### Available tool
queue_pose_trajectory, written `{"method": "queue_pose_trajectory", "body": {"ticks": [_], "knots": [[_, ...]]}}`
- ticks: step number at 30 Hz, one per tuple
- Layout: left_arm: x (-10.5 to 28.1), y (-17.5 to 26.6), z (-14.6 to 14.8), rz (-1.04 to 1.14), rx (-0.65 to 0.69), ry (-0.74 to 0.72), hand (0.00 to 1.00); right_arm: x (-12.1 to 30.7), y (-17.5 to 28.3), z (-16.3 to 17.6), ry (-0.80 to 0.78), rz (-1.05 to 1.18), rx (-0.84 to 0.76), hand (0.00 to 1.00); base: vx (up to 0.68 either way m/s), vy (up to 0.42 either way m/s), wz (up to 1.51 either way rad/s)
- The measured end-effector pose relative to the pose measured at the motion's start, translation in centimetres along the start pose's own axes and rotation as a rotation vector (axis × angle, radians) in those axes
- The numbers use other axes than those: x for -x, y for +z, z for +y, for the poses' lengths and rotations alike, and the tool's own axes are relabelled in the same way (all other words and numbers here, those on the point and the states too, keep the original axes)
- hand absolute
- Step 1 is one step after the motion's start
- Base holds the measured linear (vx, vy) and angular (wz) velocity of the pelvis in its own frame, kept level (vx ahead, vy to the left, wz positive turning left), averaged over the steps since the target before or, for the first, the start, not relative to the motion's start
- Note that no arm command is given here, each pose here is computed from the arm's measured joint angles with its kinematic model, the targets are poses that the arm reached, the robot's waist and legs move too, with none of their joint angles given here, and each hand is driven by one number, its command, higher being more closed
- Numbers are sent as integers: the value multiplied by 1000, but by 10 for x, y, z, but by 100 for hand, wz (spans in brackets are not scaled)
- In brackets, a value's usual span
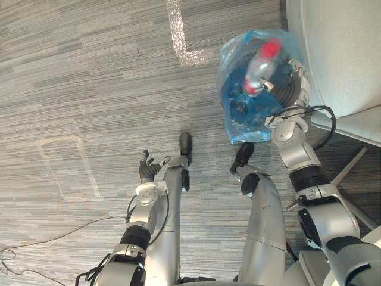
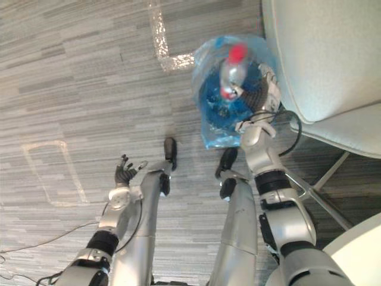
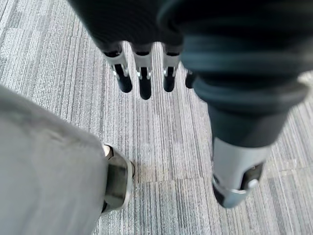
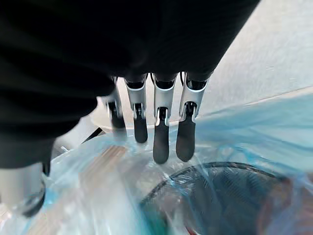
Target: Gather rubbish on tea table into small bin, then transfer packed bag to large trash can.
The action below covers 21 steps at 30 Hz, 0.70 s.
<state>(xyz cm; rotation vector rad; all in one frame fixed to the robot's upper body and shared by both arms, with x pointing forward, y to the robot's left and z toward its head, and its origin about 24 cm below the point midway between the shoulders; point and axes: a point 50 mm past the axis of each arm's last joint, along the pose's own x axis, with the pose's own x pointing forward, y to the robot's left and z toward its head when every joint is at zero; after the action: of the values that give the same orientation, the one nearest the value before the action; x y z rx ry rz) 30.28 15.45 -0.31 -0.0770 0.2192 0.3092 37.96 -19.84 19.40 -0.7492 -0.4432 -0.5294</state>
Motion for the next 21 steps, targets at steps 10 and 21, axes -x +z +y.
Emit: {"method": "queue_pose_trajectory", "body": {"ticks": [10, 21], "knots": [[-2, 4, 3, -9, -12, 3, 0, 29, 28, 6, 16, -152, -71, 0, -34, 17, -8], [4, -12, 6, 53, -24, 11, 0, 66, 12, 6, 64, -202, 16, 0, -27, 5, -9]]}}
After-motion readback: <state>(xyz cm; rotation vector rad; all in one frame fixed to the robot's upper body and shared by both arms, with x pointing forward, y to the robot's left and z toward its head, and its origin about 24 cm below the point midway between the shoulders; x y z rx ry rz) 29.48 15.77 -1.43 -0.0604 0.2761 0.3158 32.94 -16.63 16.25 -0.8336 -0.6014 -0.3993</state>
